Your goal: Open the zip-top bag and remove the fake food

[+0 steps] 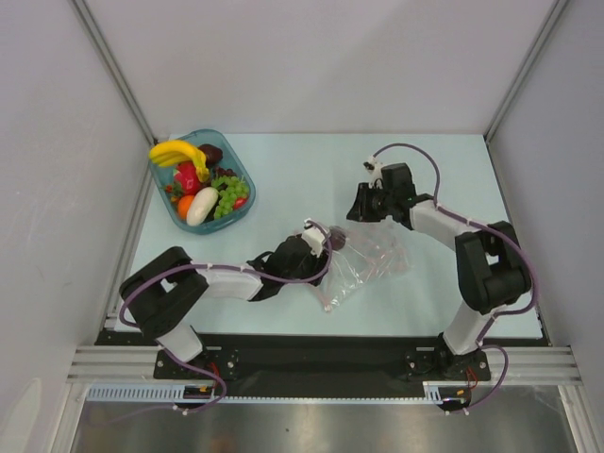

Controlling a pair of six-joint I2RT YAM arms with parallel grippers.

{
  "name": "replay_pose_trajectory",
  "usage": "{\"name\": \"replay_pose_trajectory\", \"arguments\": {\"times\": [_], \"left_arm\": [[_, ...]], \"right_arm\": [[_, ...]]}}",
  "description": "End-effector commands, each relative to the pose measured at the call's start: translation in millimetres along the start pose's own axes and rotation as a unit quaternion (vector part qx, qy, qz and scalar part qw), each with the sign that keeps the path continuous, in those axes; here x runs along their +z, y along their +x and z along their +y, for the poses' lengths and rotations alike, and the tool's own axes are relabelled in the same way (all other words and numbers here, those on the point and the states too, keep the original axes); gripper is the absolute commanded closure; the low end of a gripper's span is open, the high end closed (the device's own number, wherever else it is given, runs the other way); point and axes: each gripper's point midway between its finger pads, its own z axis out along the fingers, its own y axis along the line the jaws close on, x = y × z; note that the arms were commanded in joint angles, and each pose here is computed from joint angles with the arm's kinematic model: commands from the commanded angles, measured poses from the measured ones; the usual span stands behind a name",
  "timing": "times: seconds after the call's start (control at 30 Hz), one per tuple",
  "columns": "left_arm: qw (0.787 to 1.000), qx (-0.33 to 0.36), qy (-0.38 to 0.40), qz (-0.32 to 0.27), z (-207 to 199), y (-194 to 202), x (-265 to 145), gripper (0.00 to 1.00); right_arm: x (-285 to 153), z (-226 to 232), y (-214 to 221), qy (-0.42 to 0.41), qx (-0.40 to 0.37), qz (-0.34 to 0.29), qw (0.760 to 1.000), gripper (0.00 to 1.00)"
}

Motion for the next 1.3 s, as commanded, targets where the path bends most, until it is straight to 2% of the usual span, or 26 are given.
{"name": "replay_pose_trajectory", "arguments": {"times": [0.0, 0.3, 0.9, 1.0, 1.03, 1.13, 1.17, 1.23, 1.27], "left_arm": [[0.998, -0.009, 0.017, -0.055, -4.5, -39.1, 8.4, 0.36], [0.998, -0.012, 0.034, -0.058, -0.3, -47.3, 22.8, 0.27], [0.998, 0.004, 0.051, -0.039, -5.5, -42.8, 33.4, 0.19], [0.998, 0.005, 0.057, -0.035, -7.6, -41.1, 34.4, 0.19], [0.998, 0.005, 0.058, -0.034, -7.9, -39.9, 34.2, 0.21], [0.997, 0.010, 0.066, -0.026, -9.9, -35.4, 32.3, 0.49], [0.997, 0.010, 0.067, -0.022, -10.5, -33.1, 30.6, 0.64], [0.997, 0.012, 0.071, -0.012, -10.6, -27.7, 27.7, 0.74], [0.997, 0.013, 0.072, -0.012, -11.3, -27.6, 23.8, 0.83]], "right_arm": [[12.8, 9.1, -11.9, -0.015, -0.015, -0.012, 1.000, 0.73], [40.2, 18.6, 32.1, -0.034, -0.027, 0.045, 0.998, 0.76], [22.0, 46.6, 78.2, -0.120, -0.030, 0.095, 0.988, 0.81], [22.6, 49.9, 75.6, -0.130, -0.036, 0.087, 0.987, 0.82], [22.3, 49.7, 76.4, -0.129, -0.036, 0.087, 0.987, 0.82], [21.3, 49.5, 73.6, -0.127, -0.037, 0.084, 0.988, 0.82], [21.5, 48.2, 73.0, -0.124, -0.036, 0.082, 0.988, 0.82], [21.2, 44.7, 71.6, -0.116, -0.033, 0.081, 0.989, 0.82], [21.1, 42.9, 70.9, -0.111, -0.032, 0.079, 0.990, 0.82]]}}
